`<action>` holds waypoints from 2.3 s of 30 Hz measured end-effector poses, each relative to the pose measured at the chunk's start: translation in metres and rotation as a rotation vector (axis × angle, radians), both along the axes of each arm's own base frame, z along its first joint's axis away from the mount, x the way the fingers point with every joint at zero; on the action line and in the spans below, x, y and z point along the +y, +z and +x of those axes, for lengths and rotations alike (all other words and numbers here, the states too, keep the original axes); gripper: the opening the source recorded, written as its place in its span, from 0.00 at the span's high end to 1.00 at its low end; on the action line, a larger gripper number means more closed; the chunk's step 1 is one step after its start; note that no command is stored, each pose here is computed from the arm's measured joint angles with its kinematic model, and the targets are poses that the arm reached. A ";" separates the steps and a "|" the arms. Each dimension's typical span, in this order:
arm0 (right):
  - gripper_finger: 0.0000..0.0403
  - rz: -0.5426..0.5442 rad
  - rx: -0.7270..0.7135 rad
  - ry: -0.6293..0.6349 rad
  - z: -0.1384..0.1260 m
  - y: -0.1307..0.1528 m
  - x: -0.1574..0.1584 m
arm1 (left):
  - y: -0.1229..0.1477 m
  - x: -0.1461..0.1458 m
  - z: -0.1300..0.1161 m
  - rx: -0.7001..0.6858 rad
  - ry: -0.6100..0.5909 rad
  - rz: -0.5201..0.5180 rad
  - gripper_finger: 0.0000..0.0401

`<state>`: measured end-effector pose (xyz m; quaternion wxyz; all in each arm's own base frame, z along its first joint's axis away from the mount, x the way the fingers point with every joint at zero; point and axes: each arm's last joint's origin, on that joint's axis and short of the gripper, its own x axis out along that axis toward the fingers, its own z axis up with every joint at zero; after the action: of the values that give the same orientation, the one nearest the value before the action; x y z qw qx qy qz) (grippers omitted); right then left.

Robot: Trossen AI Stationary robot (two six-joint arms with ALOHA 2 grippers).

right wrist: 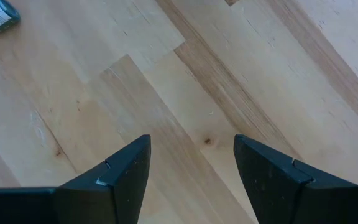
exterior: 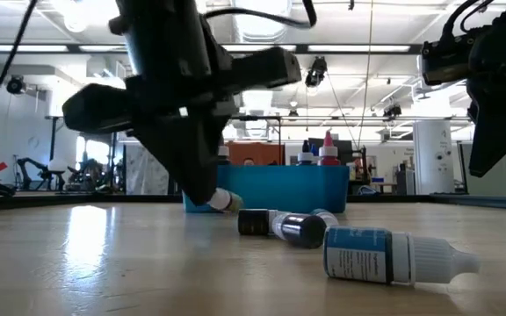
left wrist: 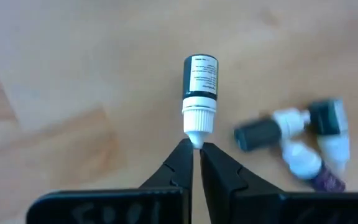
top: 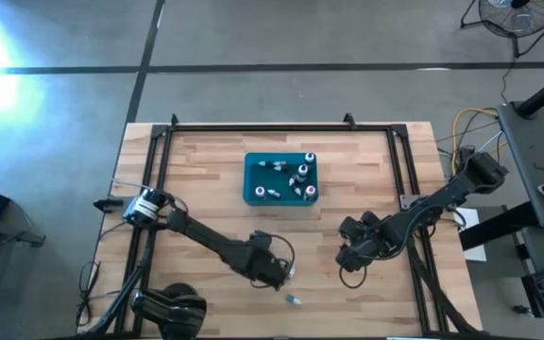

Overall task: Pick & Place food coloring
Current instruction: Put the green food coloring bottle into the blue bin, then put the green food coloring bottle in the blue bin

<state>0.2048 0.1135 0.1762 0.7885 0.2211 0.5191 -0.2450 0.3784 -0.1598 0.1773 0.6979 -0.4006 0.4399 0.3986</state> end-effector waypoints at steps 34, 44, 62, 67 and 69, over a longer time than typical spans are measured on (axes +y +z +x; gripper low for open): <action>0.44 0.043 0.029 0.007 -0.003 -0.002 0.003 | 0.128 0.165 0.022 0.018 -0.094 0.229 1.00; 0.44 0.069 0.045 0.021 -0.003 -0.002 0.004 | 0.126 0.165 0.016 0.100 -0.150 0.299 0.80; 0.44 0.129 -0.152 0.156 0.018 0.006 0.010 | 0.116 -0.012 -0.002 -0.157 -0.543 0.279 0.66; 0.44 0.150 -0.224 0.353 0.031 0.007 0.017 | 0.079 -0.046 -0.007 -0.258 -0.691 0.301 0.66; 0.44 0.116 -0.244 0.428 0.036 0.007 0.020 | 0.061 -0.054 -0.013 -0.254 -0.708 0.294 0.66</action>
<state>0.2410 0.1336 0.1828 0.8651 0.1791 0.4683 -0.0138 0.3652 -0.2142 0.2384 0.8908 -0.1664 0.3992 0.1393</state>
